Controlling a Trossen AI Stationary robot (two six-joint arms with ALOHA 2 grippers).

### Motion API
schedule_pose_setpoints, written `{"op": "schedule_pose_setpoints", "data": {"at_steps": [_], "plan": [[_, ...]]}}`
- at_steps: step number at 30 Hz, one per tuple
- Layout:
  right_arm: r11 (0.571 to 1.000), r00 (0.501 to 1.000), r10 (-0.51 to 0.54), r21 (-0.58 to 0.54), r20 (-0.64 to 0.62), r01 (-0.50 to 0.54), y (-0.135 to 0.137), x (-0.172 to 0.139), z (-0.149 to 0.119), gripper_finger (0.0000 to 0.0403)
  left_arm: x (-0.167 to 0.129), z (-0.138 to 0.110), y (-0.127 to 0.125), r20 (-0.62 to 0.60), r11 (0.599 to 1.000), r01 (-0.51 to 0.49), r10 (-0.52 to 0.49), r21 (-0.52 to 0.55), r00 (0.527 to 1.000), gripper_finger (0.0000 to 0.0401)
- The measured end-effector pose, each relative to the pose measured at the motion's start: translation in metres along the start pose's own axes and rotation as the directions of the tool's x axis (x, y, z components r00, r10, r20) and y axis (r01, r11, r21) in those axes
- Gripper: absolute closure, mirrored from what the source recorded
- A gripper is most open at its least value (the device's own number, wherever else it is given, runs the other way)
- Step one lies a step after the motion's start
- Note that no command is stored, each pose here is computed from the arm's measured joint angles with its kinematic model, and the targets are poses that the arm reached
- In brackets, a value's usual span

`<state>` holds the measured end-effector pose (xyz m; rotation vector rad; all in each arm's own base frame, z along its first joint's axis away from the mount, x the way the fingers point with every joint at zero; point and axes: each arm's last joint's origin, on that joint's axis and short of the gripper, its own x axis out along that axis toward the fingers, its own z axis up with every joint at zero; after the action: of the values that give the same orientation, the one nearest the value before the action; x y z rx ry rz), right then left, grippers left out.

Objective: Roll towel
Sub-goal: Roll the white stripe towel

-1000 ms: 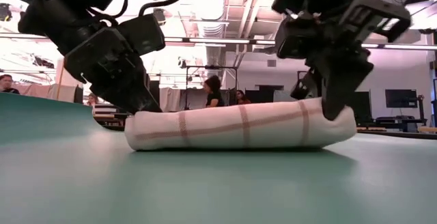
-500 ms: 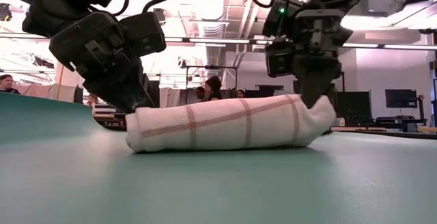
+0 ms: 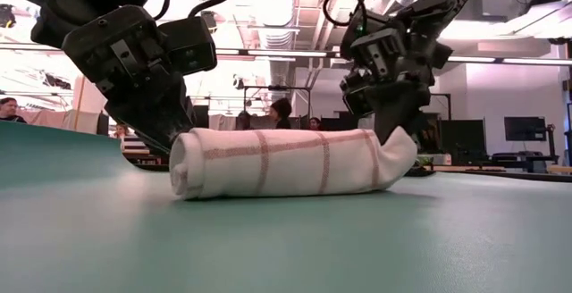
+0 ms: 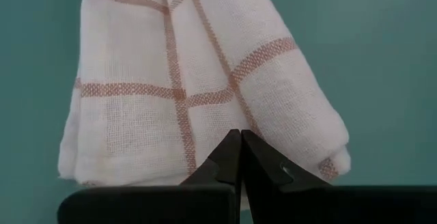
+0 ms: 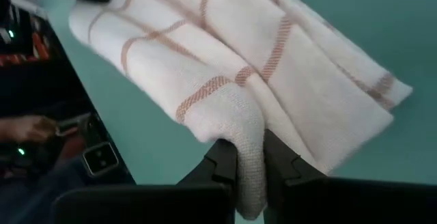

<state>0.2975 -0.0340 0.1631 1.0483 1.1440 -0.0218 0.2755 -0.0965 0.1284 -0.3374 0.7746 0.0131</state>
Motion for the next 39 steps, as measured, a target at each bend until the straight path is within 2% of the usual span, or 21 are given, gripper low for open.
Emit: {"op": "schedule_pose_setpoints", "data": {"at_steps": [5, 18, 22, 27, 32, 36, 39], "plan": [[0.999, 0.999, -0.025, 0.038, 0.047, 0.023, -0.001, 0.002, 0.004, 0.0361, 0.000, -0.001, -0.001, -0.020, 0.999, 0.028, -0.029, -0.034, 0.999, 0.0401], [0.991, 0.993, 0.017, 0.127, 0.121, -0.033, -0.004, -0.006, 0.016, 0.0361, 0.000, -0.004, 0.001, -0.067, 0.998, 0.028, -0.032, -0.051, 0.997, 0.0401], [0.988, 0.992, 0.009, 0.153, 0.126, -0.029, -0.009, -0.009, 0.019, 0.0361, 0.000, -0.004, -0.001, -0.080, 0.994, 0.069, -0.076, -0.087, 0.994, 0.0401], [0.980, 0.989, -0.021, 0.197, 0.145, -0.008, -0.014, -0.012, 0.021, 0.0361, -0.004, -0.003, -0.011, -0.077, 0.975, 0.172, -0.183, -0.138, 0.980, 0.0401], [0.978, 0.988, -0.040, 0.208, 0.150, 0.008, -0.016, -0.013, 0.021, 0.0361, 0.000, -0.007, -0.007, -0.099, 0.978, 0.129, -0.146, -0.162, 0.984, 0.0401], [0.977, 0.989, -0.048, 0.213, 0.141, 0.017, -0.017, -0.013, 0.021, 0.0361, -0.009, 0.000, -0.013, -0.039, 0.977, 0.143, -0.151, -0.160, 0.988, 0.0401], [0.977, 0.989, -0.051, 0.213, 0.139, 0.021, -0.018, -0.014, 0.021, 0.0361, -0.023, 0.018, -0.022, 0.067, 0.986, 0.119, -0.112, -0.113, 0.991, 0.0401]]}}
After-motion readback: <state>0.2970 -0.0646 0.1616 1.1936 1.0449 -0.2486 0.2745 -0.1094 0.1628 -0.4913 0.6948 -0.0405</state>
